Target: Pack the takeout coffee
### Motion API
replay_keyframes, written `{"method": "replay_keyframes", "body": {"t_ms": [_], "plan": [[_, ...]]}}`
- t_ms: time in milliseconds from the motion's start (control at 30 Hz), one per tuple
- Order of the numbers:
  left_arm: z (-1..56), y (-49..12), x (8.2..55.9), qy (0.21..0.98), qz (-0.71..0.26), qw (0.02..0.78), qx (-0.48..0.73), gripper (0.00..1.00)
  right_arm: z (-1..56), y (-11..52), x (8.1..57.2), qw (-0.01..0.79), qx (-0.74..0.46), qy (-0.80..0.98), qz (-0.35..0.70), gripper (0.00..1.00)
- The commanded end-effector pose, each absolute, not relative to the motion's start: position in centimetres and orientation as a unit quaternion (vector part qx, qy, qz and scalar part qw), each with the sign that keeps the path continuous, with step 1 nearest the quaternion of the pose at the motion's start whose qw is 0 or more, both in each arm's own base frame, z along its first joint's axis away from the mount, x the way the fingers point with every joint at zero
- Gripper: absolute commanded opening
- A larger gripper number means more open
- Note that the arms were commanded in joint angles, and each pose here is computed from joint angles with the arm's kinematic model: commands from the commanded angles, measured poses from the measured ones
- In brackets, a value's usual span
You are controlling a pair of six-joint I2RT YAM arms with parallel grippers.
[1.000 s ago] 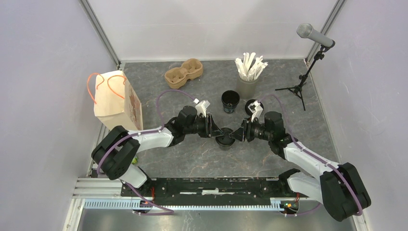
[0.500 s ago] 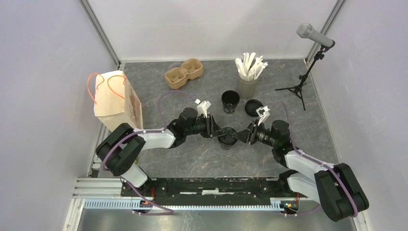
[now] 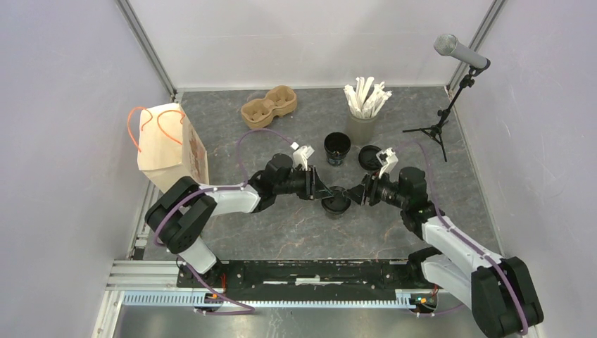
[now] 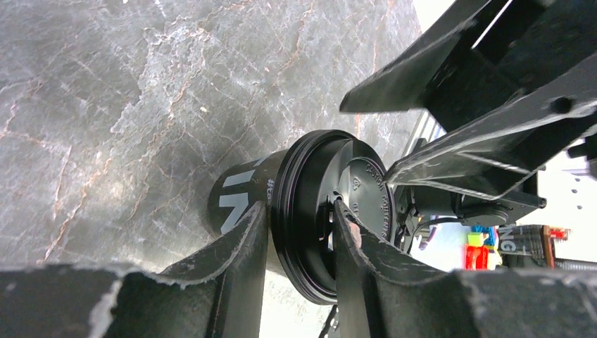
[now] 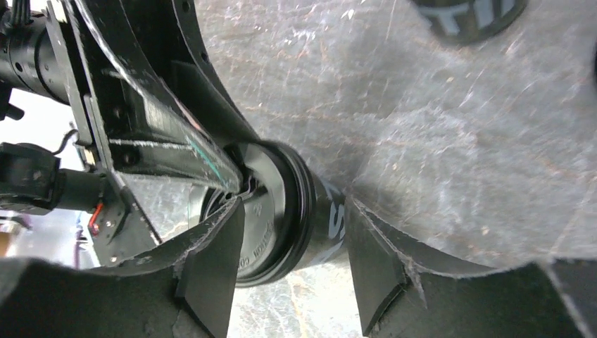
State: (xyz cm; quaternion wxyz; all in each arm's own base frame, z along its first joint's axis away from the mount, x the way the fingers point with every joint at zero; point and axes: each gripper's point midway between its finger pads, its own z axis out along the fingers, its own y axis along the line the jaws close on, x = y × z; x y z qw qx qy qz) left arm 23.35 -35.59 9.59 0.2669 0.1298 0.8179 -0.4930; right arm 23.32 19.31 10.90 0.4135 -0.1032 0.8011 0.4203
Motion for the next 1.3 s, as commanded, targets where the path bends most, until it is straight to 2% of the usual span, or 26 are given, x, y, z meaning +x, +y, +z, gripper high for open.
{"method": "replay_keyframes", "body": {"t_ms": [0,167,433,667,767,800,867,1033,1133,1267], "plan": [[2.6,-32.9,20.5,0.878,-0.405,0.179,0.181,0.41,12.2,18.0,24.6,0.418,-0.152,0.816,0.37,0.62],[3.6,-34.1,20.5,0.859,-0.431,0.175,0.213,0.4,12.5,19.1,23.9,0.373,-0.205,0.807,0.41,0.64],[3.9,-35.4,21.1,0.851,-0.44,0.165,0.236,0.4,11.1,19.8,22.3,0.343,-0.209,0.8,0.445,0.67],[5.1,-36.0,21.6,0.846,-0.447,0.172,0.237,0.41,8.1,19.2,21.0,0.321,-0.186,0.82,0.437,0.62],[6.4,-36.4,22.0,0.842,-0.454,0.181,0.229,0.49,7.2,18.7,21.0,0.322,-0.169,0.831,0.421,0.57],[6.9,-36.6,22.2,0.841,-0.458,0.183,0.223,0.53,7.1,18.6,21.1,0.326,-0.162,0.832,0.42,0.55],[8.1,-36.6,22.8,0.842,-0.458,0.196,0.205,0.69,7.0,18.6,20.9,0.329,-0.15,0.831,0.423,0.53],[12.2,-36.9,23.2,0.827,-0.489,0.222,0.167,0.88,6.1,18.2,20.5,0.325,-0.141,0.837,0.417,0.51],[13.9,-36.6,23.4,0.821,-0.504,0.232,0.133,0.91,5.9,18.2,20.4,0.325,-0.138,0.838,0.416,0.51],[15.1,-36.2,23.2,0.811,-0.529,0.231,0.091,0.89,5.7,18.0,20.5,0.327,-0.134,0.84,0.411,0.51]]}}
